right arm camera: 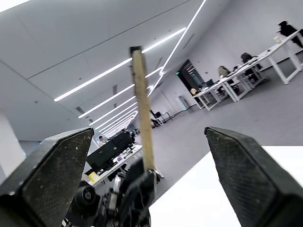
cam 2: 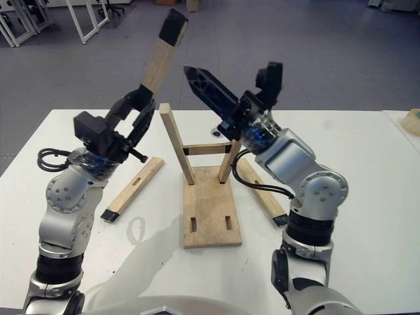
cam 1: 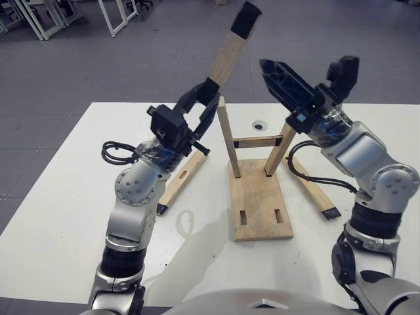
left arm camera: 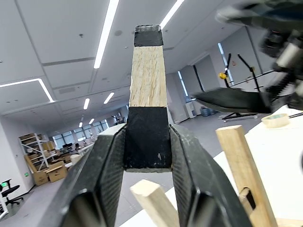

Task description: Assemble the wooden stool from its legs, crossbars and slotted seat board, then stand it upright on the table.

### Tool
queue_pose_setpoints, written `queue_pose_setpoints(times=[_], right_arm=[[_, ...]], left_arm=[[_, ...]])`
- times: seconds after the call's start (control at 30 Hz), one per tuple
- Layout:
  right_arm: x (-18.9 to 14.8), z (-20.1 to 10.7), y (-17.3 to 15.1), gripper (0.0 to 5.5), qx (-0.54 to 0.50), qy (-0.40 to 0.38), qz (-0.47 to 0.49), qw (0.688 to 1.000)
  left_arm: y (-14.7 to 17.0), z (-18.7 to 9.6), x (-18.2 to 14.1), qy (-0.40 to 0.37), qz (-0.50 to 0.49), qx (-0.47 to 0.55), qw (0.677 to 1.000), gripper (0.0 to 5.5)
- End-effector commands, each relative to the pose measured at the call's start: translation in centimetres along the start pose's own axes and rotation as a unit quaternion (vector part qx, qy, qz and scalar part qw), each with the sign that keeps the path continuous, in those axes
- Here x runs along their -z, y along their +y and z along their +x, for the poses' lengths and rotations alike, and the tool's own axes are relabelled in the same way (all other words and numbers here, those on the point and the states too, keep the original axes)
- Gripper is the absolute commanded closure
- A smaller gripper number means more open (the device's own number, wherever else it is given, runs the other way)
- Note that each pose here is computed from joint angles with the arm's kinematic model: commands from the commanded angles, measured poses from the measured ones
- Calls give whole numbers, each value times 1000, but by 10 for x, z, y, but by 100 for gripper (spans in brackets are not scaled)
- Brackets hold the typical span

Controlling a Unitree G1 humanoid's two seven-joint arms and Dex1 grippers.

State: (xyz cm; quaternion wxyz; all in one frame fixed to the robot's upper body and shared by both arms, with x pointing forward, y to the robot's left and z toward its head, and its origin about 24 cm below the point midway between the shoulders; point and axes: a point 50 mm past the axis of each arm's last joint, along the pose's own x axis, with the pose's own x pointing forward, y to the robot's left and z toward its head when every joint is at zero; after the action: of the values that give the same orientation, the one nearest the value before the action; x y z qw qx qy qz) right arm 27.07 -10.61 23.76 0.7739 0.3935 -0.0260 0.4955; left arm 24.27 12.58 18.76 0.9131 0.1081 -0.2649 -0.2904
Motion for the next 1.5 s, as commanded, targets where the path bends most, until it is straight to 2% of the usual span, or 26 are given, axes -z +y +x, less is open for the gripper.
queue_pose_setpoints(times=[0.03,0.23,0.6,0.9,1.2,1.23,1.37,1.5], right_arm=[[0,17,4,118,-18,-2,-6,1000],[-8,29,10,118,-56,5,-21,998],[-14,22,13,331,-64,14,-19,998],[-11,18,9,488,-50,32,-33,998],[-8,14,-1,500,-27,42,-46,998],[-8,14,-2,501,-26,40,-41,998],[-13,13,-6,509,-19,22,-19,999],[-28,6,-8,509,-2,-1,-20,1000]], left_arm=[[-5,0,2,11,0,26,1000,420],[-2,-6,8,37,10,51,998,420],[9,-20,17,69,30,58,995,420],[12,-19,15,60,43,56,996,420],[11,-15,4,35,51,62,996,420],[11,-14,3,30,51,64,996,384],[11,-17,2,25,65,83,994,323],[5,-37,24,71,53,81,993,269]])
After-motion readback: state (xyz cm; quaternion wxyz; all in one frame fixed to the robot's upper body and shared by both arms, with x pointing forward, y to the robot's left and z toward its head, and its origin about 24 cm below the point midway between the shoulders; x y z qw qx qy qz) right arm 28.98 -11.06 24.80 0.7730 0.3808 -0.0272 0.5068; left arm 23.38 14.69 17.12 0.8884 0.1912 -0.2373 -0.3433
